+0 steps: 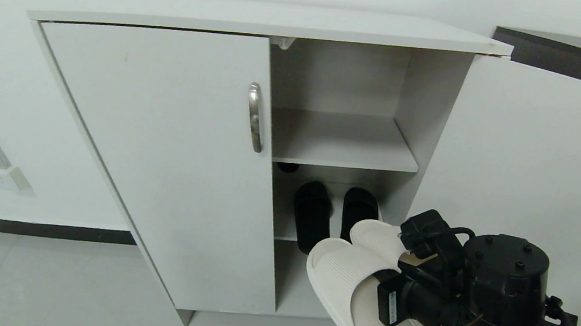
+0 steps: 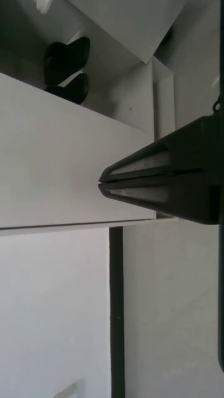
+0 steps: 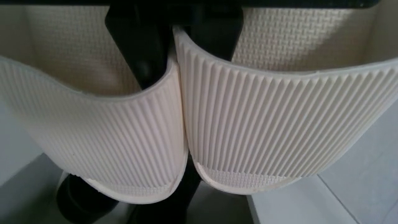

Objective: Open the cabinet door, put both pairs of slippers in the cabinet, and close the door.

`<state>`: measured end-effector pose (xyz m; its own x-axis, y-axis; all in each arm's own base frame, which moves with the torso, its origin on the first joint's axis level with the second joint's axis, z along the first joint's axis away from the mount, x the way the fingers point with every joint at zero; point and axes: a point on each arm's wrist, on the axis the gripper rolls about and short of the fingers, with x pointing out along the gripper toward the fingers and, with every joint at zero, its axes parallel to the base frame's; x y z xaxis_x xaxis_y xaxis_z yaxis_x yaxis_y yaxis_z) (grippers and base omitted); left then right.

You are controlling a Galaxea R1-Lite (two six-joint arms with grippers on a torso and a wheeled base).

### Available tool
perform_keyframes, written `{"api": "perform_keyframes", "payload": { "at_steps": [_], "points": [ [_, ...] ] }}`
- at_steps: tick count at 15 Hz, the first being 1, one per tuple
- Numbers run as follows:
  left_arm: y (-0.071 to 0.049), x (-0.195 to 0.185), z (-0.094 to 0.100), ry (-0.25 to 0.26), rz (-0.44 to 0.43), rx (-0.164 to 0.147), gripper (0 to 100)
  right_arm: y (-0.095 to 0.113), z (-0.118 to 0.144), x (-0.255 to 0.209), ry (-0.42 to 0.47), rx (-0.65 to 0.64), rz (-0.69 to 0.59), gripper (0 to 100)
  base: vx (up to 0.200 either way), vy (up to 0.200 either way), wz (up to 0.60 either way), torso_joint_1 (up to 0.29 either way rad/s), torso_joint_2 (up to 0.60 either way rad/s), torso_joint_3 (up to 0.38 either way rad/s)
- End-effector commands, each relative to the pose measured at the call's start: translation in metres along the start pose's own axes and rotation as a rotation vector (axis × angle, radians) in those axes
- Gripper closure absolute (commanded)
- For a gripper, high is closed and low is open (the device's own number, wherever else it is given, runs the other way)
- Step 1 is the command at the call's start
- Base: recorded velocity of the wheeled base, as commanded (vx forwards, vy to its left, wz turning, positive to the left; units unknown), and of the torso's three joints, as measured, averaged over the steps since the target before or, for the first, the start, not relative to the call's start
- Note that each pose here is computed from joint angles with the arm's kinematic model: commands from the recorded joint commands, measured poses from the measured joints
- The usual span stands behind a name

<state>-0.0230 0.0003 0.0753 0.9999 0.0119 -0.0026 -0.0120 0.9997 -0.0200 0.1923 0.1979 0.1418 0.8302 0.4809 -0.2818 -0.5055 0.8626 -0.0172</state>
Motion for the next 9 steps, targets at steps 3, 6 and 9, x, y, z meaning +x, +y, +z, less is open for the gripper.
{"api": "perform_keyframes", "payload": {
  "at_steps": [3,6,9],
  "points": [
    [0.000,0.000,0.000,-0.001,0.002,0.000,100,0.003,-0.004,0.003,-0.005,-0.018,0.007,100,0.000,0.000,0.00,0.000,0.00,0.000],
    [0.000,0.000,0.000,0.001,0.000,0.000,100,0.017,-0.007,0.017,-0.032,-0.042,-0.019,100,0.000,0.000,0.00,0.000,0.00,0.000],
    [0.000,0.000,0.000,0.001,-0.003,0.002,100,0.051,0.003,0.047,-0.103,-0.030,-0.211,100,0.000,0.000,0.00,0.000,0.00,0.000]
  ]
}}
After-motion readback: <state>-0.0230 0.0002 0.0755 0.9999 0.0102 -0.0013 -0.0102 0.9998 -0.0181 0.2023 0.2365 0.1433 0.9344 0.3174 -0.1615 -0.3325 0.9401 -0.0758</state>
